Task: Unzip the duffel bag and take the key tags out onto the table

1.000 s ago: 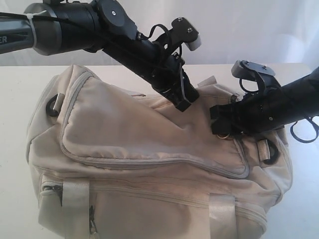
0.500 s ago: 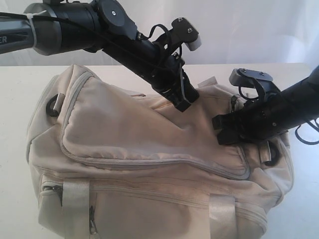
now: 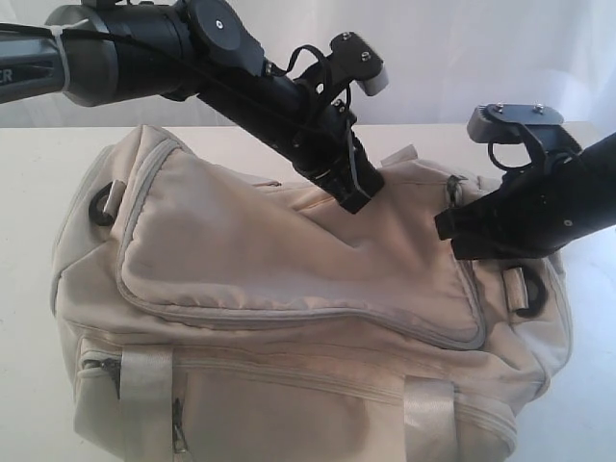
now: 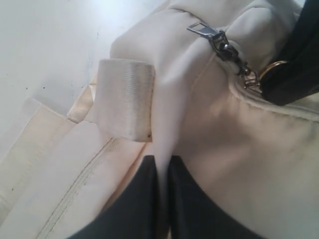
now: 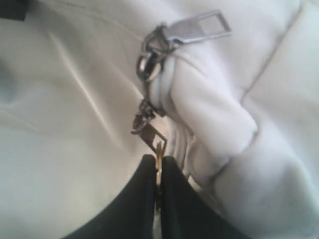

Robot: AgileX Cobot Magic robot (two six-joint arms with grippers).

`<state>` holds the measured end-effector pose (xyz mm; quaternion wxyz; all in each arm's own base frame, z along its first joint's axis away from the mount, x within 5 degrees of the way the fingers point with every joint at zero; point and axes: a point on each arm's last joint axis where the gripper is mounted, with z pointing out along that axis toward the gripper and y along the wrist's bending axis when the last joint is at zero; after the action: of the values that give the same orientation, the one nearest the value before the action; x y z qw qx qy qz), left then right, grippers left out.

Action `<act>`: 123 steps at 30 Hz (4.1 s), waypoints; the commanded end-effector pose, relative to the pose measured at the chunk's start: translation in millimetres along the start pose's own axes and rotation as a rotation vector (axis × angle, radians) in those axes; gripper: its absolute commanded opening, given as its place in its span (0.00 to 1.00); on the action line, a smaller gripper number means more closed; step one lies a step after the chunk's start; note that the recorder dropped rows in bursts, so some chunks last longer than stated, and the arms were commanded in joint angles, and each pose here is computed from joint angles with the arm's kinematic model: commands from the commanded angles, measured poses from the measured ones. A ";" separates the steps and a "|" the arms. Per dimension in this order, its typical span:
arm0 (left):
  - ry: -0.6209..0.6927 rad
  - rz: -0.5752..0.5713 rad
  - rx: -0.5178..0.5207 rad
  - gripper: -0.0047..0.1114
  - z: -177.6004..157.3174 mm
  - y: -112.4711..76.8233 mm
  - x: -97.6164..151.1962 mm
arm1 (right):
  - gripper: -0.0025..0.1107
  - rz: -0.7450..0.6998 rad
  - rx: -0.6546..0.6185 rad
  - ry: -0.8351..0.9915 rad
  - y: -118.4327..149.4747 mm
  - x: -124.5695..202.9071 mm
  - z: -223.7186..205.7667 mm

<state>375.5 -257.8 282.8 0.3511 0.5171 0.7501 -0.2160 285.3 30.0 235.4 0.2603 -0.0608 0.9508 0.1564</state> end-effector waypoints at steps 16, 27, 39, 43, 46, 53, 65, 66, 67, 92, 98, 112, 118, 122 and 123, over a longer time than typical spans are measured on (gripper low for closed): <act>-0.106 -0.121 -0.063 0.04 -13.9 -0.7 -18.0 | 0.02 -0.044 -0.008 0.075 13.8 14.5 -37.2; -0.095 -0.166 -0.074 0.04 -1.8 4.2 -11.3 | 0.02 -0.051 0.001 0.044 19.1 39.9 -51.6; -0.100 -0.154 -0.055 0.04 -12.9 -0.9 -17.3 | 0.02 -0.003 0.054 -0.072 12.9 31.5 -47.4; -0.121 -0.141 -0.048 0.04 -27.9 -6.5 -25.6 | 0.02 0.031 0.058 -0.069 7.5 27.5 -33.8; -0.137 -0.125 -0.051 0.04 -37.5 -9.5 -30.6 | 0.02 0.044 0.059 -0.036 3.8 27.9 -23.5; -0.181 -0.112 -0.096 0.04 -49.1 -9.2 -38.3 | 0.02 0.049 0.029 0.036 5.4 33.7 -19.9; -0.162 -0.223 -0.136 0.04 -64.8 20.1 -20.6 | 0.02 -0.001 -0.032 0.052 21.8 44.0 -50.8; -0.153 -0.232 -0.132 0.04 -66.2 22.3 -17.6 | 0.02 -0.010 -0.038 0.046 24.5 45.6 -56.7; -0.152 -0.233 -0.132 0.04 -66.5 22.8 -17.2 | 0.02 -0.015 -0.041 0.042 25.9 46.5 -59.9; -0.099 -0.281 -0.169 0.04 -43.4 38.1 0.4 | 0.02 -0.042 -0.105 0.025 42.7 110.2 -84.7; -0.082 -0.345 -0.186 0.04 -52.7 51.9 11.5 | 0.02 -0.032 -0.139 0.023 47.3 115.6 -88.7; -0.053 -0.354 -0.188 0.04 -56.0 58.6 19.8 | 0.02 -0.053 -0.167 0.061 50.9 121.7 -92.5; -0.019 -0.369 -0.162 0.04 -44.6 60.4 28.1 | 0.02 -0.042 -0.171 0.087 49.5 128.4 -87.4; -0.001 -0.377 -0.149 0.04 -38.4 61.4 32.7 | 0.02 0.001 -0.206 0.085 49.6 136.9 -77.7; 0.000 -0.378 -0.149 0.04 -37.8 61.6 33.2 | 0.02 -0.013 -0.219 0.074 50.3 137.1 -76.7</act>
<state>402.0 -203.5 284.1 0.3162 0.3566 0.8421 -0.2524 130.2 44.2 248.7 0.2418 -0.0763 0.9372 0.2394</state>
